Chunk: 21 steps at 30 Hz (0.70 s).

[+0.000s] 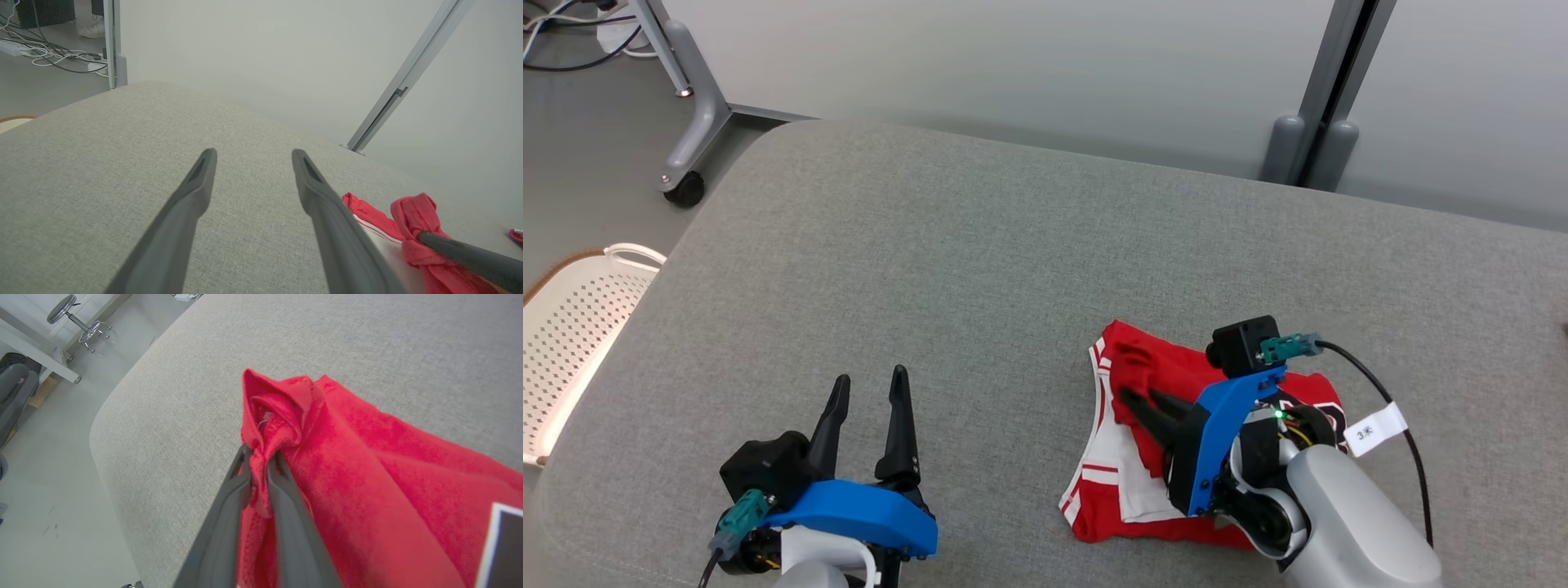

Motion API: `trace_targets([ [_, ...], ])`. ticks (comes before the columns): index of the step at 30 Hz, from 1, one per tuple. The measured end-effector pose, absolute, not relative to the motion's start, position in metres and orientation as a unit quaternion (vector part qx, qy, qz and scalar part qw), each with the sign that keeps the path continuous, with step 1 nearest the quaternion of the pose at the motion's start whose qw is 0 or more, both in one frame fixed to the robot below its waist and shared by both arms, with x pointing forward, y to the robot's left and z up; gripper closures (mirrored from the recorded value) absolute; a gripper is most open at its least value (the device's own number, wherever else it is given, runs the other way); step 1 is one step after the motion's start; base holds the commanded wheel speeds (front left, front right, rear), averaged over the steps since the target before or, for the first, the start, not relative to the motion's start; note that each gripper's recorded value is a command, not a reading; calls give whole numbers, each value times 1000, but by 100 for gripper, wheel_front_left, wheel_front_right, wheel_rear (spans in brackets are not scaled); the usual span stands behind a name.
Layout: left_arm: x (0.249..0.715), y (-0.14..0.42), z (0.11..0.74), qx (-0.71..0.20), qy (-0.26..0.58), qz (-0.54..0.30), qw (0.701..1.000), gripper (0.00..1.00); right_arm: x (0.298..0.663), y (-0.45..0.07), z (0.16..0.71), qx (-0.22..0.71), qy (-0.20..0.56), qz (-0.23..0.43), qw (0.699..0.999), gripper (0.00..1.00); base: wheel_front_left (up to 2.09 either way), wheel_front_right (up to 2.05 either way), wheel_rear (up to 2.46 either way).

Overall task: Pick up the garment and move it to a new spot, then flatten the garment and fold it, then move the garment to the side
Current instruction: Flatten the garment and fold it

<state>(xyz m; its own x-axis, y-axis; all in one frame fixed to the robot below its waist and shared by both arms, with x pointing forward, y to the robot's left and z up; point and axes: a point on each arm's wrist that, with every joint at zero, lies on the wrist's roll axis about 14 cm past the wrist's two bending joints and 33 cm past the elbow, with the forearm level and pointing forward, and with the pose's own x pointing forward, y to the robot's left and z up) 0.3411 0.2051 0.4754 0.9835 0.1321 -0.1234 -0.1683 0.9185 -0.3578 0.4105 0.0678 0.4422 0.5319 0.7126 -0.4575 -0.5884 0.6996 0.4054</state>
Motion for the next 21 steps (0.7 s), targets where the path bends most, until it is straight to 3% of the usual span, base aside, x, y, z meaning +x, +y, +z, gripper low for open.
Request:
trace_targets([
  [1,341,206,475,-186,49,78,978,0,409,70,439,103,310,376,867,0,0,0,0],
  [9,347,198,474,-188,49,66,979,0,412,79,458,146,277,383,869,0,0,0,0],
  [17,353,181,477,-184,46,36,981,0,458,12,491,107,157,308,932,0,0,0,0],
  [21,355,173,478,-176,45,20,983,0,464,-16,500,105,120,270,949,0,0,0,0],
])
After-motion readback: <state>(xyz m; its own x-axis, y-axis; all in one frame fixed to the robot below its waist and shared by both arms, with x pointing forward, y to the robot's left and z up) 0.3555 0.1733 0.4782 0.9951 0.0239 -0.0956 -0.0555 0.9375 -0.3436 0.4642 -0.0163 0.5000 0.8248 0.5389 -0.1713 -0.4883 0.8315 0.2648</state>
